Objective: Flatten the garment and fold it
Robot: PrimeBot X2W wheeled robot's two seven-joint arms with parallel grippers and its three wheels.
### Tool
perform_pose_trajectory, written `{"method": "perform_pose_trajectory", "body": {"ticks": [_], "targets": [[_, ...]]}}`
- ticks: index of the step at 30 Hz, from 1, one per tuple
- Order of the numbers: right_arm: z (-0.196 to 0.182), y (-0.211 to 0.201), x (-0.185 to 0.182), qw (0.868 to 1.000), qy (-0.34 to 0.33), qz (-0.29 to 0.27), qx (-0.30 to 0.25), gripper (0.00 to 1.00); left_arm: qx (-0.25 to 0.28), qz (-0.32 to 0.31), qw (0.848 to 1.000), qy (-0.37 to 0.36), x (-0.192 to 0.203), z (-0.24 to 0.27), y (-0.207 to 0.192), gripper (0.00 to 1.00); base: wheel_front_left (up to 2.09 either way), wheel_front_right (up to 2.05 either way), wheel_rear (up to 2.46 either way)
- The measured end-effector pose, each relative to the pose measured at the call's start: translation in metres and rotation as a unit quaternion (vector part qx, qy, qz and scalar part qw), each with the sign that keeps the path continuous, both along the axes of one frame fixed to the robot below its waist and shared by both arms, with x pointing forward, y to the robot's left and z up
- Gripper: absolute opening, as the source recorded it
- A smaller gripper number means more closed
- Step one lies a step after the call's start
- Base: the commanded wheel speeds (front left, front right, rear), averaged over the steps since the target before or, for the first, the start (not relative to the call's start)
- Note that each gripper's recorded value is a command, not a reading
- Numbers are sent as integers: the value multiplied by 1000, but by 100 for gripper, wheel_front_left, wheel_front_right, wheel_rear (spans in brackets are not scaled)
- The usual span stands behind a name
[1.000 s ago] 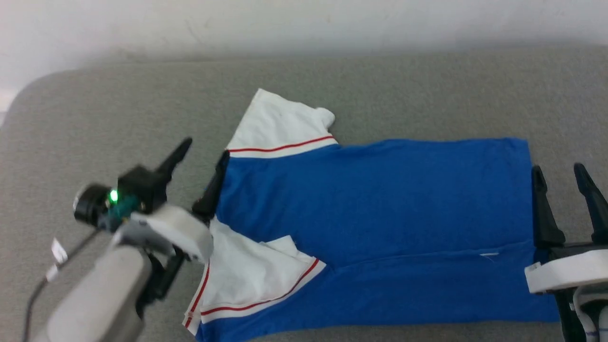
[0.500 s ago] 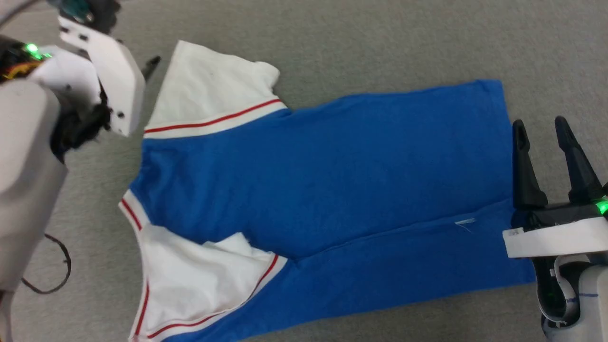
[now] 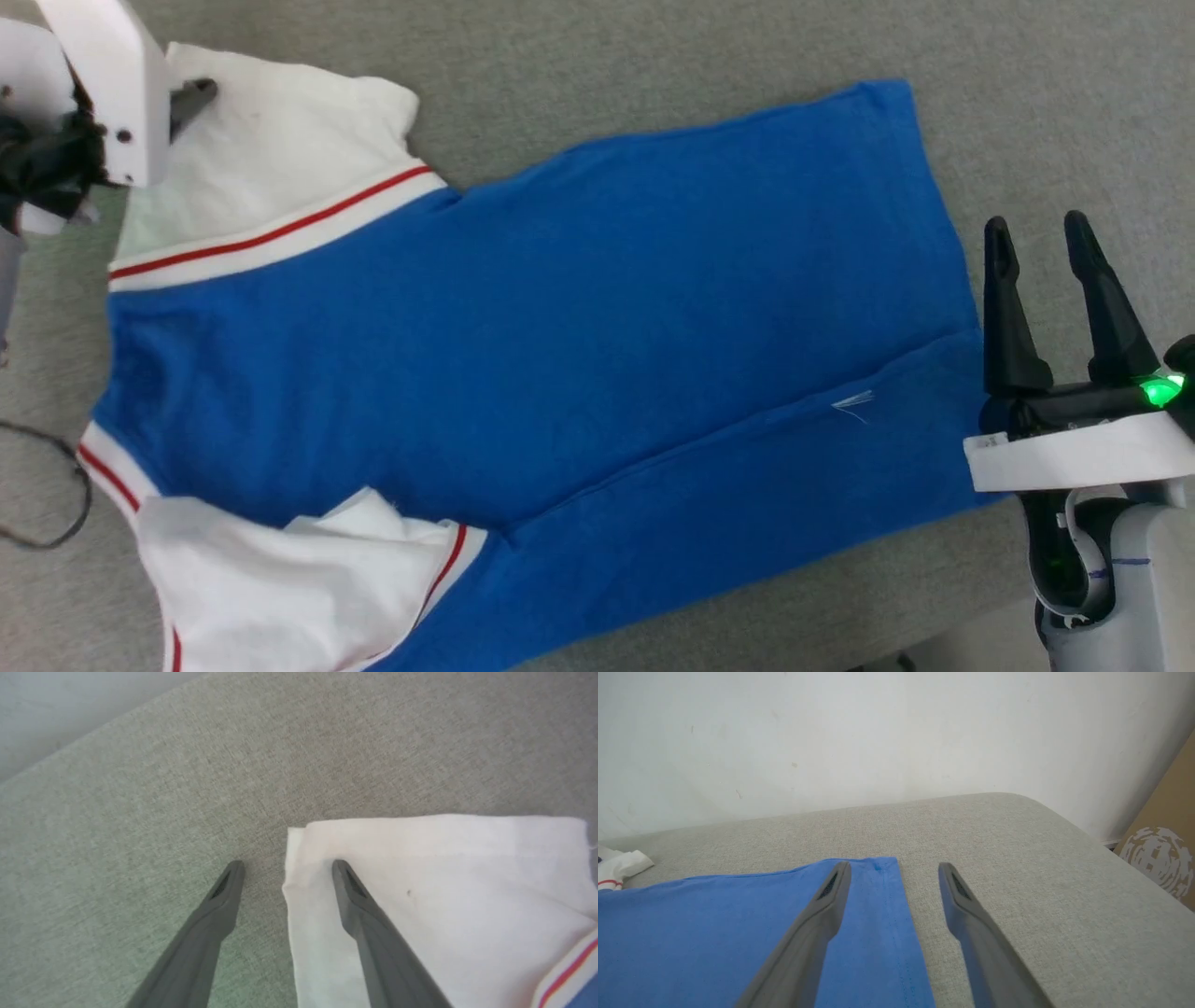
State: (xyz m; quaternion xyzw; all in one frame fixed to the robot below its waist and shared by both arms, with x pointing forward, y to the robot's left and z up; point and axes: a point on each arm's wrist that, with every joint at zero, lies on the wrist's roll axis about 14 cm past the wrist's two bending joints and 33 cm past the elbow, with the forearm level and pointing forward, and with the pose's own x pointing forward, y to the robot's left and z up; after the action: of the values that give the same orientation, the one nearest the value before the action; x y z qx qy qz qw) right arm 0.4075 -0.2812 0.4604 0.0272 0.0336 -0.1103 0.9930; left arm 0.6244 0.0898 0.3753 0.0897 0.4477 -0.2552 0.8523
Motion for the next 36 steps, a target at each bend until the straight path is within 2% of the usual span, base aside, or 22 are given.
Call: {"method": "perform_pose_trajectory", "body": {"ticks": [4,5,6,9,14,22,24,30,33,36], "targets": [[-8,-6,-4,1000,12,-10,-4,100,-6,-1,1000,1,9,-7,-7,100,0,0,0],[-10,-7,-5,1000,16,-13,-4,100,-7,-1,1000,8,9,-9,-9,39,0,0,0],[-11,-9,-5,1000,19,-15,-4,100,-10,-2,1000,14,9,-10,-10,0,0,0,0],[-14,-11,-6,1000,23,-18,-4,100,-14,-9,1000,23,6,-8,-15,0,0,0,0],[-16,-15,-6,999,46,-8,-16,100,-23,-20,999,-26,3,2,-21,0,0,0,0],[-21,-22,0,987,143,48,-53,100,-44,-54,992,-106,-16,33,-33,0,0,0,0],[-24,-24,8,975,200,78,-64,100,-58,-79,983,-152,-27,56,-38,0,0,0,0],[-31,-26,30,936,313,133,-94,100,-98,-105,965,-221,-55,99,-38,0,0,0,0],[-27,-23,50,919,337,159,-132,100,-112,-109,958,-239,-70,112,-34,0,0,0,0],[-27,-11,73,909,349,181,-137,100,-121,-112,953,-255,-83,122,-30,0,0,0,0]]}}
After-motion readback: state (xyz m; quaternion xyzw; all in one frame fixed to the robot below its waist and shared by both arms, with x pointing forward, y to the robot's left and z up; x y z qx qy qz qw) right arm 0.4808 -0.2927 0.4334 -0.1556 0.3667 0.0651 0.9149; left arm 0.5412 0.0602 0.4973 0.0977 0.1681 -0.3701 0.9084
